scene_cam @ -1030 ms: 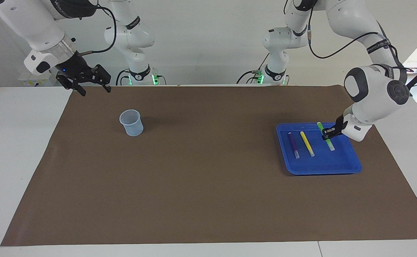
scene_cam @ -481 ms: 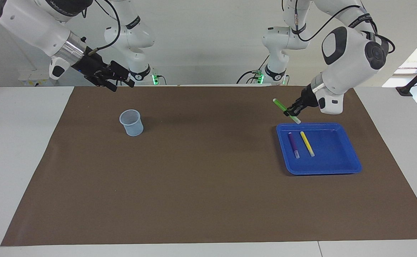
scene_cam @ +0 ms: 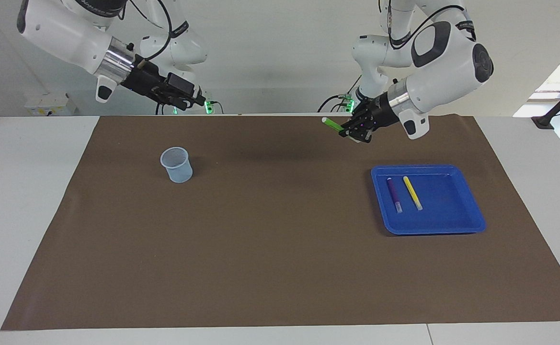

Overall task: Transfer and insert pens with both arms
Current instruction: 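Carry the green pen to center while the right gripper reaches it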

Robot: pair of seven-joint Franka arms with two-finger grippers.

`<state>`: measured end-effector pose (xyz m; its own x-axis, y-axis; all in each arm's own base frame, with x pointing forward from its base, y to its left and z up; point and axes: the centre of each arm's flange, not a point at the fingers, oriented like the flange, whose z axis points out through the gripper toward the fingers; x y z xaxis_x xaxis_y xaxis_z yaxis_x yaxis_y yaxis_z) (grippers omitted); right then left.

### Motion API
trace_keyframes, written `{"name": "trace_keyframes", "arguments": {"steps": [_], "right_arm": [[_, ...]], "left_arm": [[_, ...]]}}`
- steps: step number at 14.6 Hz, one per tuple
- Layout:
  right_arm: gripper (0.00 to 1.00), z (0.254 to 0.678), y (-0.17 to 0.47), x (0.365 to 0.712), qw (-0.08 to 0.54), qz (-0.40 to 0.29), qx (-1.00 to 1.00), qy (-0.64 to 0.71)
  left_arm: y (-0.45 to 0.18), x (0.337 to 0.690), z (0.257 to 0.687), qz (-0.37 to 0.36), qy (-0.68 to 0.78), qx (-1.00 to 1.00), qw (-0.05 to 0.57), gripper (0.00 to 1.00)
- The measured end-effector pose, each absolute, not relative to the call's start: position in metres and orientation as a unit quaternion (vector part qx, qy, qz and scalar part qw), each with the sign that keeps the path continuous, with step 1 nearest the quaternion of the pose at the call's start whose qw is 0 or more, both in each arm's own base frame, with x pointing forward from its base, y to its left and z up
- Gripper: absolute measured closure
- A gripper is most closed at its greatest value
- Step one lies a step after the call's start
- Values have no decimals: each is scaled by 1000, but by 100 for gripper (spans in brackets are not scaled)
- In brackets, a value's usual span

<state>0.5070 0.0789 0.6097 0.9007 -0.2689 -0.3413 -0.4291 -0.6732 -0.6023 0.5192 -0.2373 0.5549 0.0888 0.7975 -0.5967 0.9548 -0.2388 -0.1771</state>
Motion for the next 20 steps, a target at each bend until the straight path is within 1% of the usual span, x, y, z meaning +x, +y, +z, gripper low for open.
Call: {"name": "trace_keyframes", "arguments": {"steps": [2,4,6,8,12,13,14,15,16,20], "right_arm": [[0,608,113,510,355,81,-914,176],[0,602,163,507,355,51,-917,175],[0,600,211,496,359,34,-913,191],[0,601,241,487,366,21,-908,202],[0,590,253,486,370,3,-905,209],[4,588,252,486,370,0,-905,212],[5,586,251,487,369,0,-905,213],[14,585,251,486,369,1,-905,214],[18,585,253,485,368,5,-904,217],[20,584,274,473,365,29,-904,221]], "left_arm": [[-270,510,554,-316,630,696,135,84],[-293,499,551,-331,645,675,140,84],[-303,487,547,-345,650,661,146,84],[-308,475,544,-351,658,648,155,84],[-307,461,544,-364,663,633,165,84],[-306,460,545,-367,664,630,167,84],[-306,460,546,-369,664,627,169,84],[-307,460,547,-371,665,625,170,84],[-307,461,547,-373,666,623,172,84],[-307,463,546,-370,671,617,180,84]]}}
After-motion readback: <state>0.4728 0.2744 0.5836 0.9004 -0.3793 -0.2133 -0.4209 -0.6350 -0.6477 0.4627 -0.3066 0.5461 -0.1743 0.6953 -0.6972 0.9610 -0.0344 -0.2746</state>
